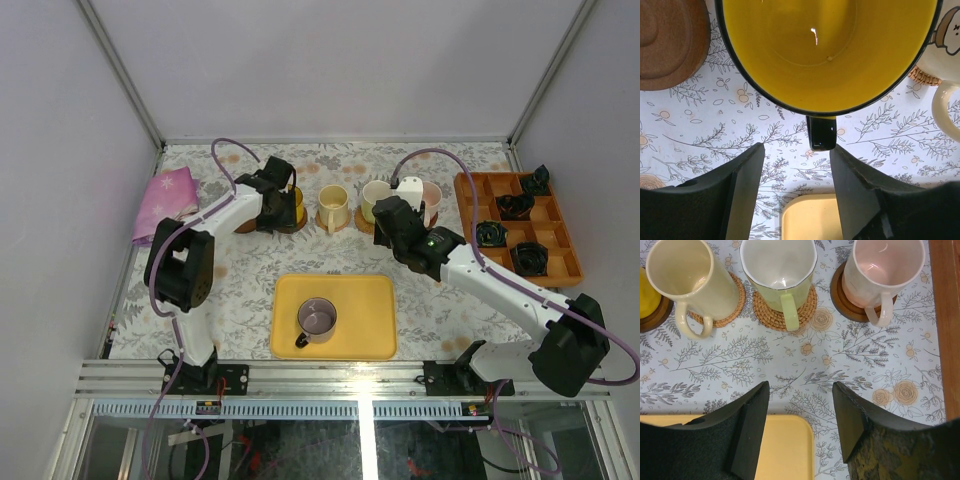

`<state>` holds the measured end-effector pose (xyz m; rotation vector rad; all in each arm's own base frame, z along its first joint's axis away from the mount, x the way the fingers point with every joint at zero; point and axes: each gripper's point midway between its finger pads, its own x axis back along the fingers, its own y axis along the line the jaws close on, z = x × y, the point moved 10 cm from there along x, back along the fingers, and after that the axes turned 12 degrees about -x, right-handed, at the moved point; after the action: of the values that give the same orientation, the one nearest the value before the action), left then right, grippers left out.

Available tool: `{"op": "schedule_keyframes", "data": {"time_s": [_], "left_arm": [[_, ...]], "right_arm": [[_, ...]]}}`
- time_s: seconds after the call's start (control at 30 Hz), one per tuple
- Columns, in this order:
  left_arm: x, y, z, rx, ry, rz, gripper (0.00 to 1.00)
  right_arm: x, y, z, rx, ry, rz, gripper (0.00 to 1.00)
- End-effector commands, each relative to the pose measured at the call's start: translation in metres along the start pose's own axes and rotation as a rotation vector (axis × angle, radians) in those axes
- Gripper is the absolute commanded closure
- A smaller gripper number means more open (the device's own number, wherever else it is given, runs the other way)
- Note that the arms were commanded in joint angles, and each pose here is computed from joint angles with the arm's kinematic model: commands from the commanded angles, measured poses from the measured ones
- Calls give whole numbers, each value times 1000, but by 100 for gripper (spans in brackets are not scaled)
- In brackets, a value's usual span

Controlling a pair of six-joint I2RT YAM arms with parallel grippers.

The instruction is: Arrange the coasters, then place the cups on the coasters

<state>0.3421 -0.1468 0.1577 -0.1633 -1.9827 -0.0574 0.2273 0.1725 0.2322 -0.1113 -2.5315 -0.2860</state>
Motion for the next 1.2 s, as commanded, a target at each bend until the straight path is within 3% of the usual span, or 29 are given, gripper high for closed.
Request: {"op": "schedule_keyframes", "data": {"time_s": [0.0,0.7,1.0,1.17], "left_arm": [[7,4,-1,25,-41,-19,46],[8,9,0,55,-58,-71,46],[19,-5,2,49,-37,116,44],[19,-9,2,52,-56,116,42]], "right_arm": [[6,1,-11,-59,-45,-27,39],[1,1,-5,-36,-24,-22,39],[0,1,-3,-34,-17,-19,39],[-3,3,-1,-38,-9,-25,39]]}}
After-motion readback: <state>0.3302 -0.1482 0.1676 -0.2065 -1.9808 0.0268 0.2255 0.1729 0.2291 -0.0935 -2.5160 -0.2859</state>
